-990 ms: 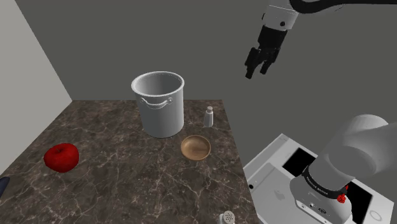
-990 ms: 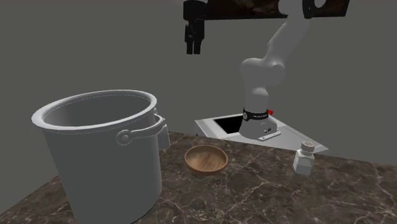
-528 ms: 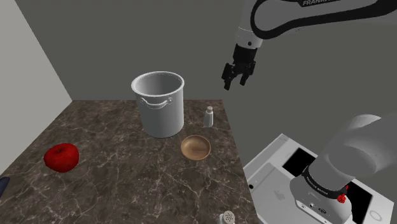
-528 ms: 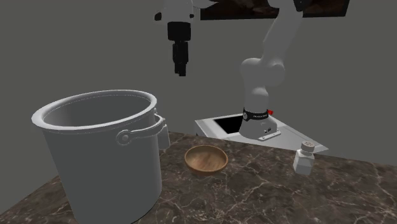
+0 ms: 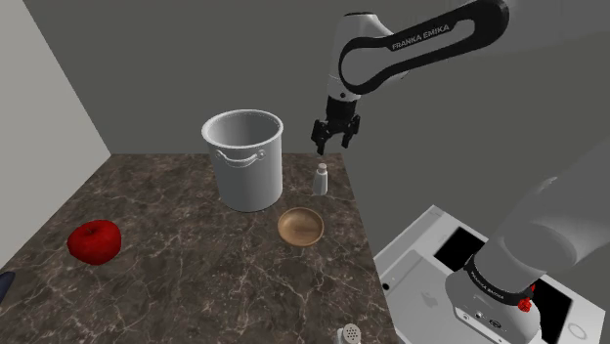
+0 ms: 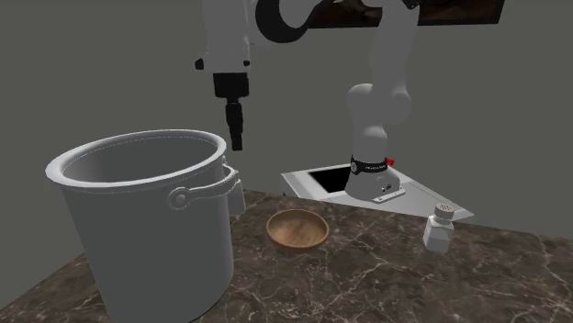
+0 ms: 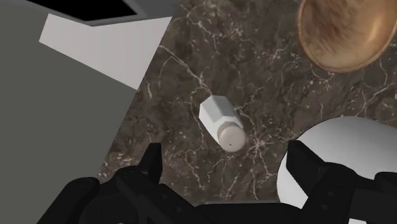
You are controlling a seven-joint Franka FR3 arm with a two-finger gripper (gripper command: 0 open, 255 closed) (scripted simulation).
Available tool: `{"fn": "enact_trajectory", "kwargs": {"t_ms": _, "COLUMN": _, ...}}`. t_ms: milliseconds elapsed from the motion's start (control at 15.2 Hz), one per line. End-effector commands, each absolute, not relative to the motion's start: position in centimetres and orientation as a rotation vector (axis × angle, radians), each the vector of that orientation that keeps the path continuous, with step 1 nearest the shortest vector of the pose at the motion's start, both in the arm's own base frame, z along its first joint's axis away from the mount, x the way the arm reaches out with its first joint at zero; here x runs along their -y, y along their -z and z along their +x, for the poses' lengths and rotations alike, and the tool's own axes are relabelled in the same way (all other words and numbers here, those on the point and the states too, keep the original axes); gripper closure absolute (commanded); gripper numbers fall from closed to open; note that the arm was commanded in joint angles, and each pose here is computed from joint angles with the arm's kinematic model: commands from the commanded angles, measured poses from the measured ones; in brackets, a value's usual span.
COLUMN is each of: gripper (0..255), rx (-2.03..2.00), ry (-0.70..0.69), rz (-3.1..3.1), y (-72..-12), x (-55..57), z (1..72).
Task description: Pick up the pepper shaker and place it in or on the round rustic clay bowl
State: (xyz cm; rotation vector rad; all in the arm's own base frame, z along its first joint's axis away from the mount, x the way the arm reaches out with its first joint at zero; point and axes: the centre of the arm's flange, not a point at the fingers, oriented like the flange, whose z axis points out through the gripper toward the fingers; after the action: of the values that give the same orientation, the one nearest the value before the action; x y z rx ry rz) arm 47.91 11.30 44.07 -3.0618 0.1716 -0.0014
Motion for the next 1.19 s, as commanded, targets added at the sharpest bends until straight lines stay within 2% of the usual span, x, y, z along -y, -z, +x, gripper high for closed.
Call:
{"fn": "enact_trajectory", "kwargs": {"t_ms": 0, "gripper": 0, "rx": -0.191, "ry": -0.014, "rz": -3.062, "y": -42.1, "x": -12.1, "z": 49.5}}
{"fn": "enact_trajectory", "kwargs": {"t_ms": 594, "gripper": 0, "rx": -0.207, "ry": -0.028, "rz": -3.062, "y": -36.6, "x": -12.9, "z": 51.0}}
{"fn": "enact_trajectory", "kwargs": {"t_ms": 1122, "gripper": 0, "rx": -0.207, "ry": -0.028, "rz": -3.062, "y": -36.3, "x": -12.9, "z": 51.0}}
